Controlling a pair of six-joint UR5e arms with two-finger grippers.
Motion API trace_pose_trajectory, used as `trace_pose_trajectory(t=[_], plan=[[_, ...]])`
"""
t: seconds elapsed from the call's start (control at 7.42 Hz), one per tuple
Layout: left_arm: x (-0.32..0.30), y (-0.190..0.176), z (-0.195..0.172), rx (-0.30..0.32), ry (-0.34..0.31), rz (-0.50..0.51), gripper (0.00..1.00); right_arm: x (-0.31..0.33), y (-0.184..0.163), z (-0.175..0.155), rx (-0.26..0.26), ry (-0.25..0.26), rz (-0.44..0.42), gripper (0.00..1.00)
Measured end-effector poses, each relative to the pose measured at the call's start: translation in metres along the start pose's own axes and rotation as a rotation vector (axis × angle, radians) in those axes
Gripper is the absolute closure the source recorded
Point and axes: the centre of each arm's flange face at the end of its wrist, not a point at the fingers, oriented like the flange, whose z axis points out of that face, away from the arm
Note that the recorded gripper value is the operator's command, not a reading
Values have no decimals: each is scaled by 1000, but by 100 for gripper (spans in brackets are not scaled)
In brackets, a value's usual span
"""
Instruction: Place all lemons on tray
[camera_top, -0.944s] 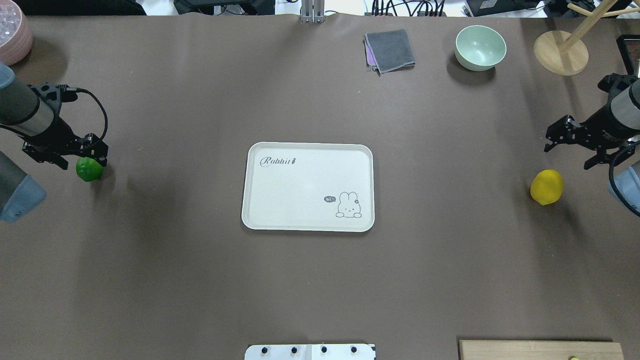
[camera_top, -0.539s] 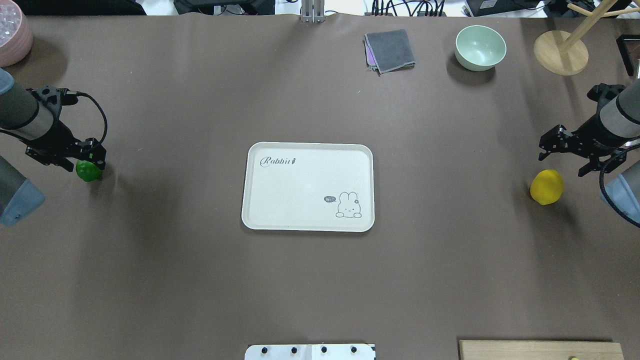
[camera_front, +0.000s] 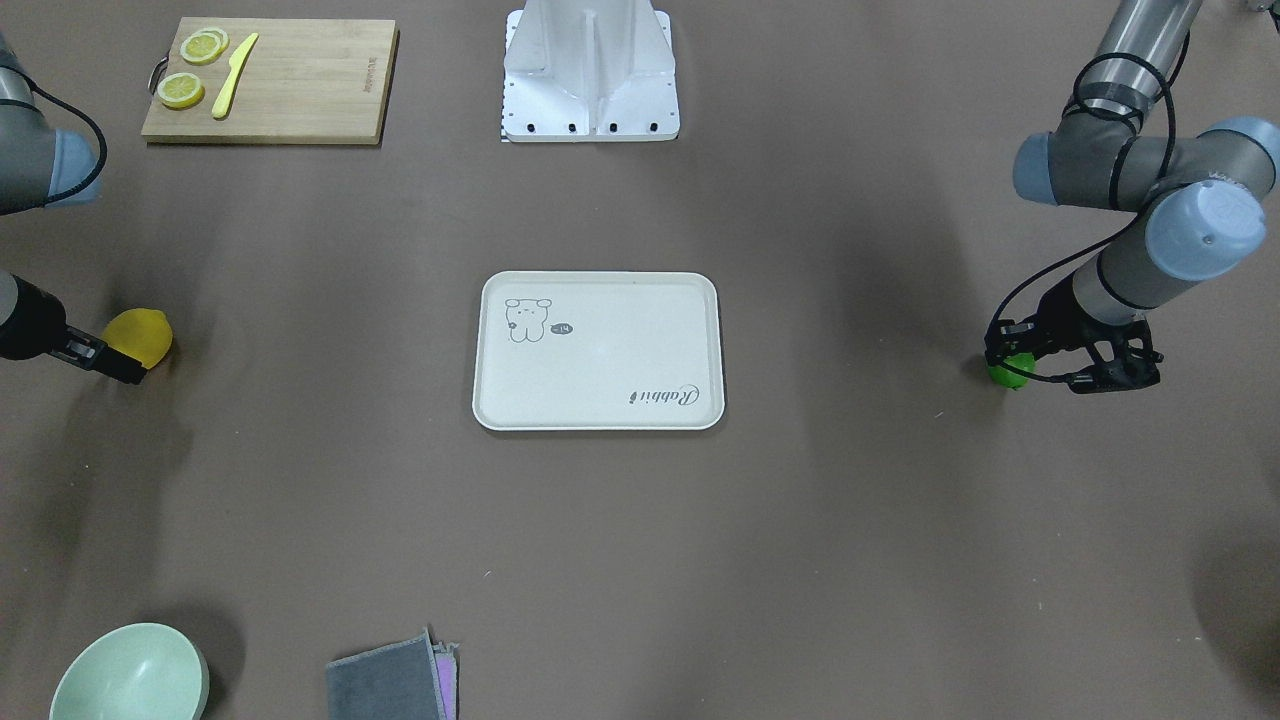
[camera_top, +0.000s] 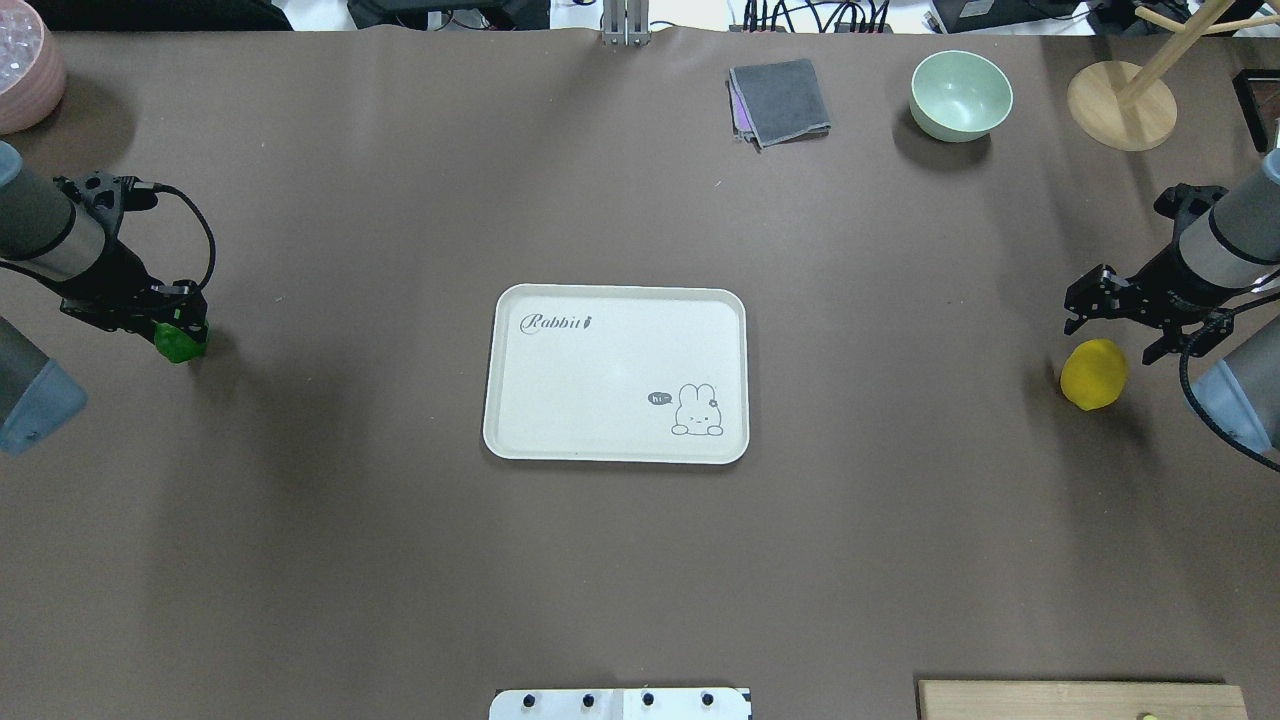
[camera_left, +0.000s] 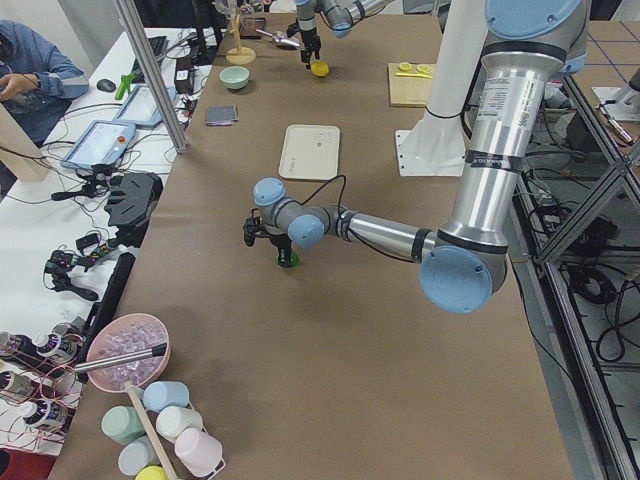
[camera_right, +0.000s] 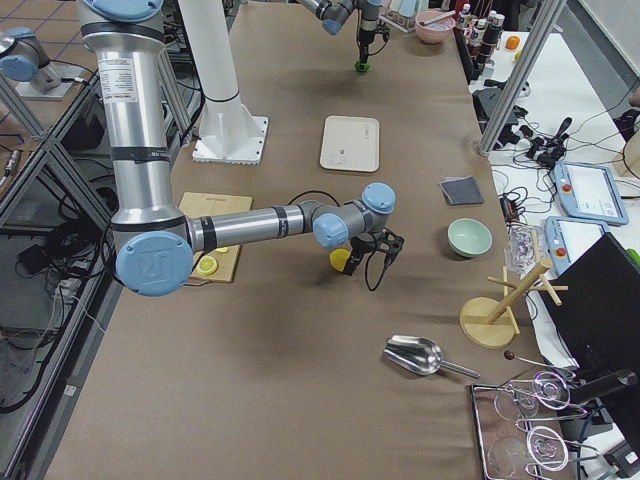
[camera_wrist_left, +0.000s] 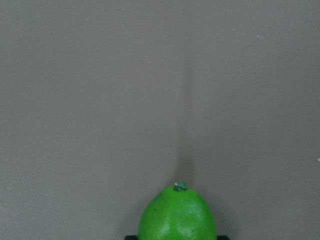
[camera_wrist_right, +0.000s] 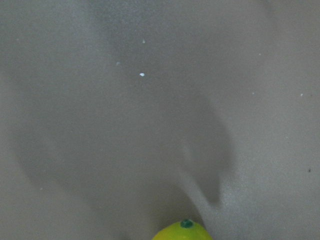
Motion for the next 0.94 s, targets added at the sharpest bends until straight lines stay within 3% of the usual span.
trace_pose_trajectory(t=[0.27,0.67,0.81,0.94], plan=[[27,7,-42,-42,13,-19,100,-4,4,4,-23,-5,-5,0],[98,-20,-166,-91,-48,26,100,-6,10,11,-71,-11,-1,0],[116,-24,-191,-96,-53,31,100,-6,12,14,-88,-11,3,1],[135,-26,-209,-92,-51,29,100,-7,14,16,-98,-10,6,50]])
